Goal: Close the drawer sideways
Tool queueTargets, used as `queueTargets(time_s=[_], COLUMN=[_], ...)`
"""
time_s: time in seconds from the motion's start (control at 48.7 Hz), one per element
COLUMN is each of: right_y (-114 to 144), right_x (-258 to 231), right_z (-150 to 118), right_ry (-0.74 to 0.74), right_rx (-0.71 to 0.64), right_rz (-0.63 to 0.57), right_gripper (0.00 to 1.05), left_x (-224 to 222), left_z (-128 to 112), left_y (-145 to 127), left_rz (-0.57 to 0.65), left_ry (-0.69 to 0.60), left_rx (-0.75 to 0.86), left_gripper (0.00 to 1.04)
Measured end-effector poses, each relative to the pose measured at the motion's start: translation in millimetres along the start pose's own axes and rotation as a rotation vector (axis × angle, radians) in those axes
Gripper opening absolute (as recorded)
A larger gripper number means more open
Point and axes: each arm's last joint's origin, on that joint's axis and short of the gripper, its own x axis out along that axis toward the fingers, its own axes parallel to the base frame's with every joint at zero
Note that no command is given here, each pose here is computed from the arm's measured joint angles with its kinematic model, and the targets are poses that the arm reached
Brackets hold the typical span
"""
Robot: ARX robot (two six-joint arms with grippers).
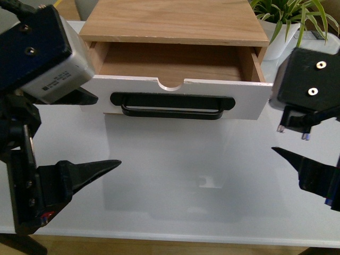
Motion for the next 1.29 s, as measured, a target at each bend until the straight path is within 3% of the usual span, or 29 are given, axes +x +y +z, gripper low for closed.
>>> queueTargets(time_s=[0.328,1.293], right_y=[5.4,11.1], right_x=[36.8,70.4], right_z=[26.1,40.5], right_ry=[-0.060,-0.100], right_rx=[-0.149,-0.200], right_rz=[0.098,0.171], right_gripper=[0.96,0.96], left_x=[36.0,73.6], left_z=[6.3,0.2], left_y=[19.3,30.5], left_rz=[-0.034,-0.123], left_ry=[-0.023,-0.019], left_rx=[0.057,0.048], left_gripper=[0.96,0.96])
